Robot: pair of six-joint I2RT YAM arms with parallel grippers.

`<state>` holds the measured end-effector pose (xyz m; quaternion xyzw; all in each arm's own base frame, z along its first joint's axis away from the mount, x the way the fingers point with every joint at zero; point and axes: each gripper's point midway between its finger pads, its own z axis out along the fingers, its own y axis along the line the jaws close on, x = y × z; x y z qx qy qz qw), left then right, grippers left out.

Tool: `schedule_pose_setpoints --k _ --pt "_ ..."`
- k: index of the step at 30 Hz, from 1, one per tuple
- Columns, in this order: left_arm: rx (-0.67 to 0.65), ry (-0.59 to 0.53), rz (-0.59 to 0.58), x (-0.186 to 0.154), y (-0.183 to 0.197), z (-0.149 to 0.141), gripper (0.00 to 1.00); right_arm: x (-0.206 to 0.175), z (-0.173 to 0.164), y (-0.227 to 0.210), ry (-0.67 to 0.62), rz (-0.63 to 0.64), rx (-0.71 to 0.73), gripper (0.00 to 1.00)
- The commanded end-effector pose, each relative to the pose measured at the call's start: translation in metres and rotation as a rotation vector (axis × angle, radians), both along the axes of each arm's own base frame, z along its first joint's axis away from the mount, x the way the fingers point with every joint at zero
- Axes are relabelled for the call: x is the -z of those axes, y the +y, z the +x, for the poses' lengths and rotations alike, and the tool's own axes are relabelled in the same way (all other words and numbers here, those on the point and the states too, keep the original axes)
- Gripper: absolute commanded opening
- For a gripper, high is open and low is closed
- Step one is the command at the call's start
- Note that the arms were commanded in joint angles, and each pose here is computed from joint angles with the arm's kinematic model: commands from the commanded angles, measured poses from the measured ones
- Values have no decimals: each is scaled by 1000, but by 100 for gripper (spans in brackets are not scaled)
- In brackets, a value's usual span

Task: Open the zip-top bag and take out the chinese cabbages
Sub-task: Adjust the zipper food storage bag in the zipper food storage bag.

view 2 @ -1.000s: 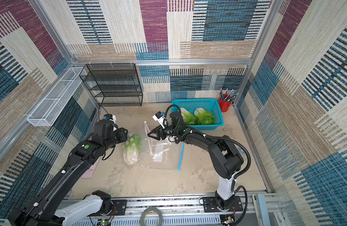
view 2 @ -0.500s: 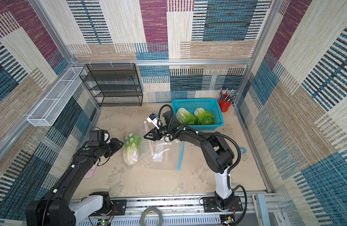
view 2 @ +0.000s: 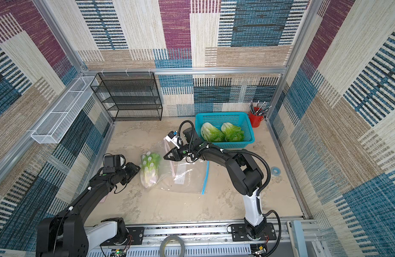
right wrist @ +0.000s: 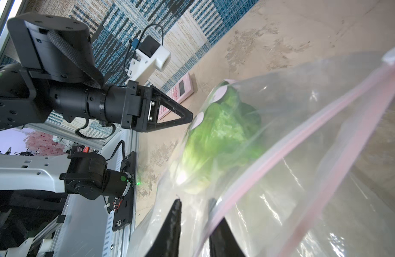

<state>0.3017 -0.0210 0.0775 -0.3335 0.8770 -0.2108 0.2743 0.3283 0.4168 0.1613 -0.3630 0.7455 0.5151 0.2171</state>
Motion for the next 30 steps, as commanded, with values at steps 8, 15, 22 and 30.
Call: schedule_pose_setpoints --k 8,15,22,30 --pt "-62 -181 -89 -7 -2 28 50 0 -4 2 11 17 -22 10" --pt "-16 -222 -185 -2 -17 41 50 3 -5 4 25 22 -24 3" --pt "-4 -234 -289 8 -29 48 19 3 -6 4 27 22 -29 1" --pt "3 -256 -294 -5 -31 49 0 4 -6 4 25 18 -27 0"
